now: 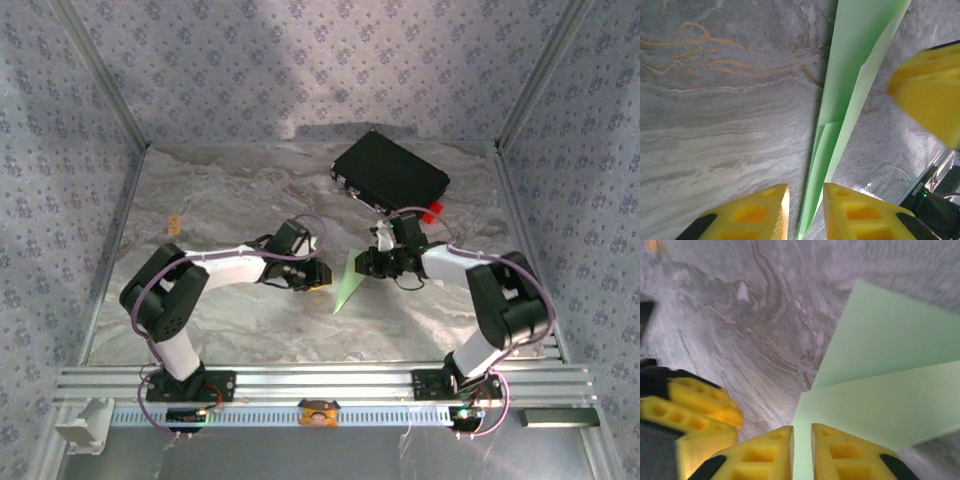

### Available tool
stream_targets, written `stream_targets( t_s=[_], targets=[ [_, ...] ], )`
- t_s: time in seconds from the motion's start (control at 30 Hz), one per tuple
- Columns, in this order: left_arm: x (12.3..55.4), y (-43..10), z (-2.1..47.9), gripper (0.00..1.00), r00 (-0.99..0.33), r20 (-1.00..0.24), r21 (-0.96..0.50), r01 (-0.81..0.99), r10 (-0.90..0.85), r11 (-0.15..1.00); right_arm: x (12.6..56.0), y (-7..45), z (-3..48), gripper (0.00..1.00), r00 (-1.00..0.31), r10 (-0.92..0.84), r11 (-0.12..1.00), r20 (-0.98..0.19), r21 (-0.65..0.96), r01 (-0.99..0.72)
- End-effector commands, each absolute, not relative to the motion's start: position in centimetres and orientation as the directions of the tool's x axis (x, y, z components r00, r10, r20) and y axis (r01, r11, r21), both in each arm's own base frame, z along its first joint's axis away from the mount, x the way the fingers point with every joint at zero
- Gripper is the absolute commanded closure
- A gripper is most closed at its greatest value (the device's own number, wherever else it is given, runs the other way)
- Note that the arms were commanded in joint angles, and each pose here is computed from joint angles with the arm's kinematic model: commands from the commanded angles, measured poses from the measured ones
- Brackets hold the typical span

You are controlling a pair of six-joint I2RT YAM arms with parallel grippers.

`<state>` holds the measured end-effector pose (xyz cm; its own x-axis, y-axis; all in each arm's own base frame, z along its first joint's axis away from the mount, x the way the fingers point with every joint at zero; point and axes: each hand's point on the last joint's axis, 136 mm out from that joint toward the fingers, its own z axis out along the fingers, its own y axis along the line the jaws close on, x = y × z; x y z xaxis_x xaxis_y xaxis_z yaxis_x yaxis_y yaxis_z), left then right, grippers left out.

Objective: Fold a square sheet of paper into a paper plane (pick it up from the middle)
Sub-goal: Fold the wing for the fifth time at the center of the table, then turn over a paper plane at the center of the table.

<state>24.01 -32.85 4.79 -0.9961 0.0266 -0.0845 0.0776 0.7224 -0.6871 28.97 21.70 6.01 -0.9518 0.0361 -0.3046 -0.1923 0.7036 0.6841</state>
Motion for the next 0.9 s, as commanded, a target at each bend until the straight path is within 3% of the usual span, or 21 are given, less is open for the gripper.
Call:
stream_targets(
  t_s=[0.0, 0.23, 0.87],
  targets=[
    [24.6, -34.9, 5.9, 0.73, -0.993, -0.093, -0.737, 0.113, 0.065, 0.667, 28.6, 19.1, 5.8, 0.79, -0.949, 0.126, 0.757, -0.29, 0.646, -0.096],
    [25.1, -35.8, 4.9, 0.76, -0.992, -0.08, -0.729, 0.127, 0.1, 0.673, 27.4, 18.7, 5.2, 0.74, -0.95, 0.198, 0.727, -0.24, 0.687, -0.022],
    [24.1, -35.8, 2.4, 0.8, -0.986, -0.014, -0.685, 0.132, 0.169, 0.716, 26.2, 20.6, 3.8, 0.73, -0.972, 0.137, 0.705, -0.193, 0.708, -0.041]
  ],
)
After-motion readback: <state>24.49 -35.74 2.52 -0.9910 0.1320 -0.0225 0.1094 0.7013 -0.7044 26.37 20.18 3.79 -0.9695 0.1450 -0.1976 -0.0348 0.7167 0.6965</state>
